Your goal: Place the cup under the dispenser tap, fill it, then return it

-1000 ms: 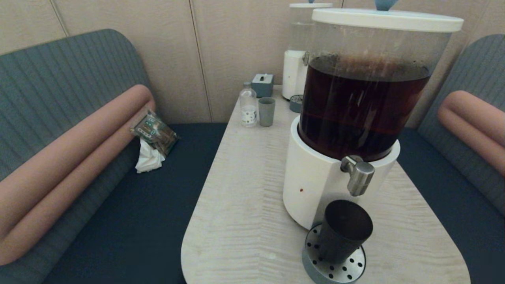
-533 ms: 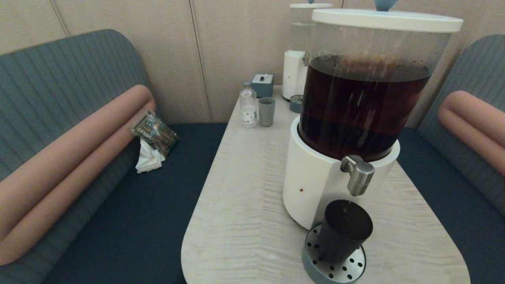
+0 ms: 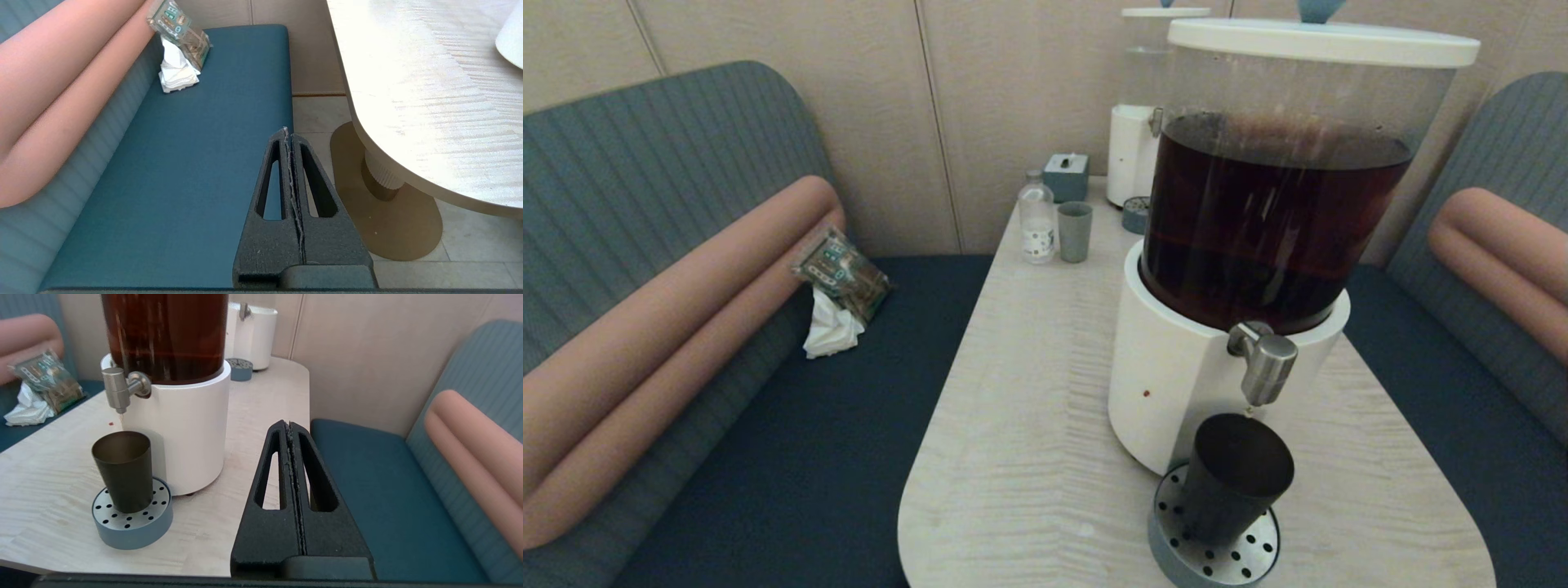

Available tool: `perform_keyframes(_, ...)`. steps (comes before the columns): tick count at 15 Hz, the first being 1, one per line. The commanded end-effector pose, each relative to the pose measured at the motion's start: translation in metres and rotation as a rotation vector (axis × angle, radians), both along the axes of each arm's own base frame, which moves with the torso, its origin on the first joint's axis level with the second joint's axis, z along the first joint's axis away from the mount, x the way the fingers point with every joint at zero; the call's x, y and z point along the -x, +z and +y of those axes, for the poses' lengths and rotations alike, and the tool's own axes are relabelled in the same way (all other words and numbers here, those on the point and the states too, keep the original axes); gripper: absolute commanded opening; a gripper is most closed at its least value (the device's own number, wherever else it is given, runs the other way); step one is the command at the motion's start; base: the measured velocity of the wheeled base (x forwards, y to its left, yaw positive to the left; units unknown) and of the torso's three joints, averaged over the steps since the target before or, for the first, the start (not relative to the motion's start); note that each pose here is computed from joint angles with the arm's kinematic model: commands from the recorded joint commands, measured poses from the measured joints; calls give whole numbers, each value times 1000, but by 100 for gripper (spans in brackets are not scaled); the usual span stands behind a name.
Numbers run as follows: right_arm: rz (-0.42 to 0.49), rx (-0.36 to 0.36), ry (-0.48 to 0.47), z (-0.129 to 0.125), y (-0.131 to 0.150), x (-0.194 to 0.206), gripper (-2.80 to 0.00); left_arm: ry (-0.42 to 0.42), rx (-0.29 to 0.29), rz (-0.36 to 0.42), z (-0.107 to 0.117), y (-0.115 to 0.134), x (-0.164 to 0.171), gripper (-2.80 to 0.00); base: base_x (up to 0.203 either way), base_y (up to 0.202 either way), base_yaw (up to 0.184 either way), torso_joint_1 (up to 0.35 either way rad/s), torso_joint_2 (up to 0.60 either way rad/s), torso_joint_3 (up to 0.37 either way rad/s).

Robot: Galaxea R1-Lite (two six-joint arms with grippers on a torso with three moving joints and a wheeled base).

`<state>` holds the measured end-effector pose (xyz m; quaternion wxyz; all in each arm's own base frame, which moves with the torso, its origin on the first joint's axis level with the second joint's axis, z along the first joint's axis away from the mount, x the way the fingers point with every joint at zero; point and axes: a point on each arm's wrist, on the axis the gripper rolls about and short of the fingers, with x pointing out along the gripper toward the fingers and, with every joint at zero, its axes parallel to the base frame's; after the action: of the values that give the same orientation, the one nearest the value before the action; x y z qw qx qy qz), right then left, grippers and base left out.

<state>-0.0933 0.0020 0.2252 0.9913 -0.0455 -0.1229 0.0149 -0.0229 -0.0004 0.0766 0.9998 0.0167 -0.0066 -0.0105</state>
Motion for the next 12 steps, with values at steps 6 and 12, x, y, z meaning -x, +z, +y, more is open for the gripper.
perform_keyframes(6,-35,2,13,0,-34,10,-280,0,0,0,0,0,0,-280,0,0,0,0,0,0)
perform_keyframes(12,-16,-9,9,0,-58,-20,-280,0,0,0,0,0,0,-280,0,0,0,0,0,0)
